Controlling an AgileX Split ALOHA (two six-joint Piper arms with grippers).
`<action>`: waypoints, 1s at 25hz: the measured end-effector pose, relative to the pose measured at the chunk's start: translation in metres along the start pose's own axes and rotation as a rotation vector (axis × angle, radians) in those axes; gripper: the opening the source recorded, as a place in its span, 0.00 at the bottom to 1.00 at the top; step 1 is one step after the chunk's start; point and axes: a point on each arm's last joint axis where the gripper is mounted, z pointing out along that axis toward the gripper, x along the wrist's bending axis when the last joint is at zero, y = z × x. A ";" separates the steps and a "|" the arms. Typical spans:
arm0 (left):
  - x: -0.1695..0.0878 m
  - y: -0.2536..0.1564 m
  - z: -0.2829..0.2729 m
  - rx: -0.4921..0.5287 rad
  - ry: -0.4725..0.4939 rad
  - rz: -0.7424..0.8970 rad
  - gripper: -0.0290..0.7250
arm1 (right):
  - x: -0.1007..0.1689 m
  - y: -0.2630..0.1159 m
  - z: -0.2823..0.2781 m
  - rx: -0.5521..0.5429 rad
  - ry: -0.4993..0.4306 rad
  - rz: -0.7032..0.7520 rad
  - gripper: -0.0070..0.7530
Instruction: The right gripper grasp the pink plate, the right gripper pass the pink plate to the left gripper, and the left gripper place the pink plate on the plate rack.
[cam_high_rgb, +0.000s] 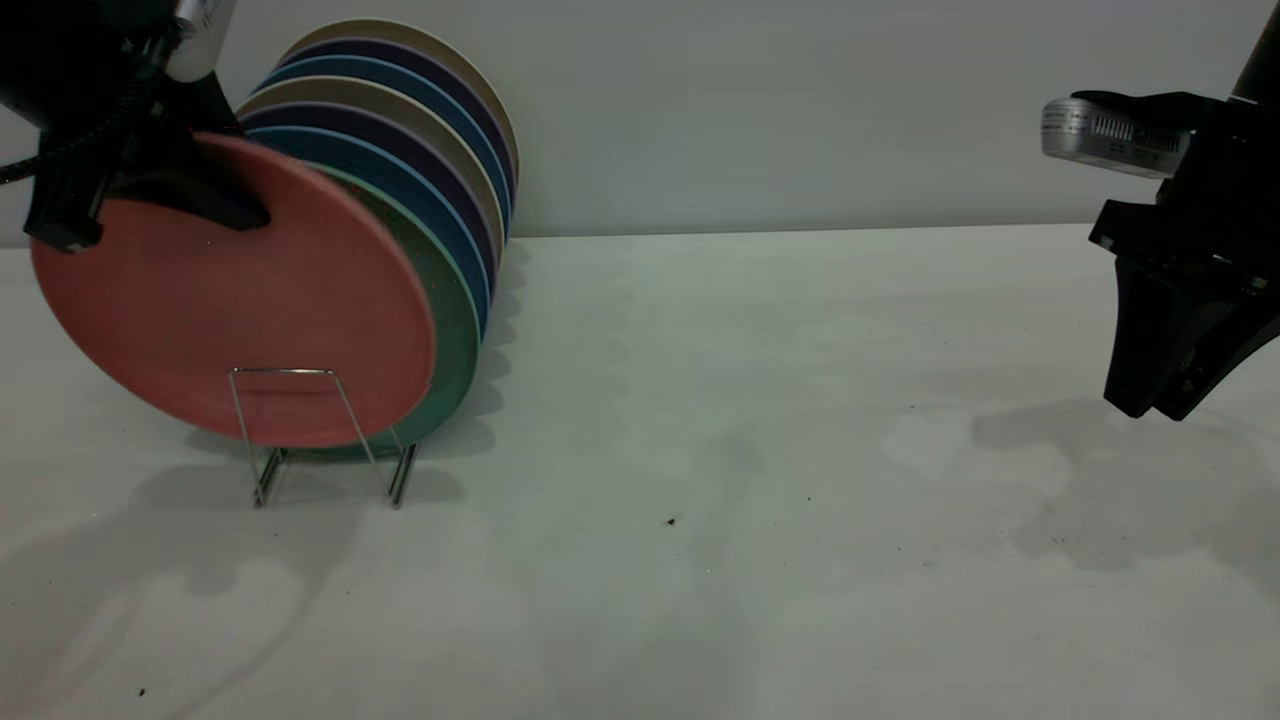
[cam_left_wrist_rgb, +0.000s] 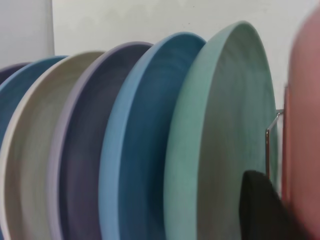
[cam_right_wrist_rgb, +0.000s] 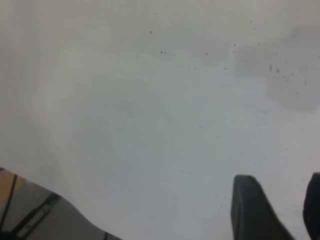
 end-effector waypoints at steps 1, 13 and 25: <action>0.000 0.000 0.000 0.001 0.002 0.000 0.39 | 0.000 0.000 0.000 0.000 0.000 0.000 0.37; 0.002 0.003 -0.006 -0.006 0.010 0.006 0.60 | 0.000 0.000 0.000 0.000 0.000 0.000 0.37; 0.014 0.041 -0.090 -0.138 0.216 -0.488 0.60 | 0.003 0.013 -0.024 -0.019 -0.018 0.005 0.37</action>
